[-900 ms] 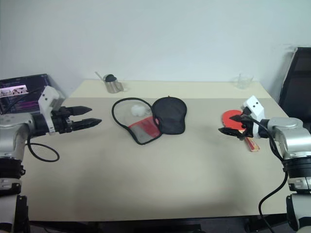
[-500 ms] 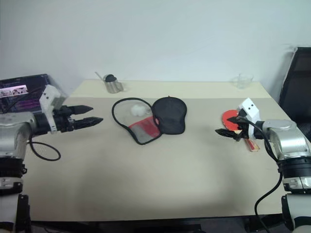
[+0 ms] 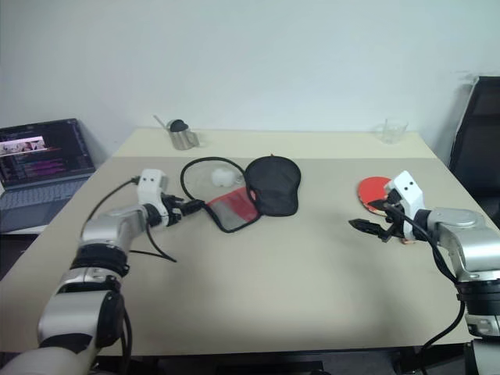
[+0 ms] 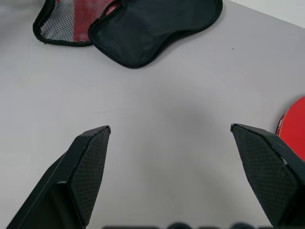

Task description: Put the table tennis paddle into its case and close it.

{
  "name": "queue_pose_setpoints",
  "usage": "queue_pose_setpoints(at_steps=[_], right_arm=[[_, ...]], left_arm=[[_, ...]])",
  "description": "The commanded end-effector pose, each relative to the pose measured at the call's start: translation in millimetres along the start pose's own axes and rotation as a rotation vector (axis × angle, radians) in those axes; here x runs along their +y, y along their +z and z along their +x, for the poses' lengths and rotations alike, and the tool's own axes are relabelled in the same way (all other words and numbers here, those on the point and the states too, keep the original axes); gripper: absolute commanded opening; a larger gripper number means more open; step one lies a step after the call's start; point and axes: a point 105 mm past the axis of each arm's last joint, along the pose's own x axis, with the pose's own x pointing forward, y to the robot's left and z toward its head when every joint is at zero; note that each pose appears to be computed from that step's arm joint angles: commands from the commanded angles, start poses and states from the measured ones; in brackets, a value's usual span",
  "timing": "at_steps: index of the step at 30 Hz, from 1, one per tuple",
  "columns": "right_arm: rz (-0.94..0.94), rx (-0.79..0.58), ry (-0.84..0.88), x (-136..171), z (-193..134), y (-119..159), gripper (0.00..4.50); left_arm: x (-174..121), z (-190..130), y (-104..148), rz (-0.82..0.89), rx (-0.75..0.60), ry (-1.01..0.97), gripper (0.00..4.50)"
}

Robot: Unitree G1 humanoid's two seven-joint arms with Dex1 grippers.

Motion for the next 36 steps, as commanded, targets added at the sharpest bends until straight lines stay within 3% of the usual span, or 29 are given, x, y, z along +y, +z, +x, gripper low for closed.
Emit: queue_pose_setpoints(at_steps=[1, 8, 16, 25, 32, 36], right_arm=[[-0.034, -0.045, -0.05, -6, -16, 17, 4.46], [-0.039, -0.044, -0.068, -7, -19, 18, 4.46], [-0.05, -0.048, -0.076, -8, -19, 23, 4.46], [-0.05, -0.04, -0.088, -8, -23, 18, 4.46], [-0.056, -0.046, -0.096, -10, -22, 20, 4.46], [-0.055, -0.046, -0.103, -11, -24, 19, 4.5]], left_arm=[[1, 3, 11, -0.035, -0.027, 0.042, 3.75], [-19, 20, 7, -0.078, -0.027, 0.037, 3.75], [-59, 36, 31, -0.127, -0.095, -0.059, 3.75], [-57, 34, 30, -0.129, -0.097, -0.076, 3.75], [-78, 44, 23, -0.117, -0.084, -0.108, 3.75], [-86, 46, 21, -0.125, -0.073, -0.14, 2.8]])
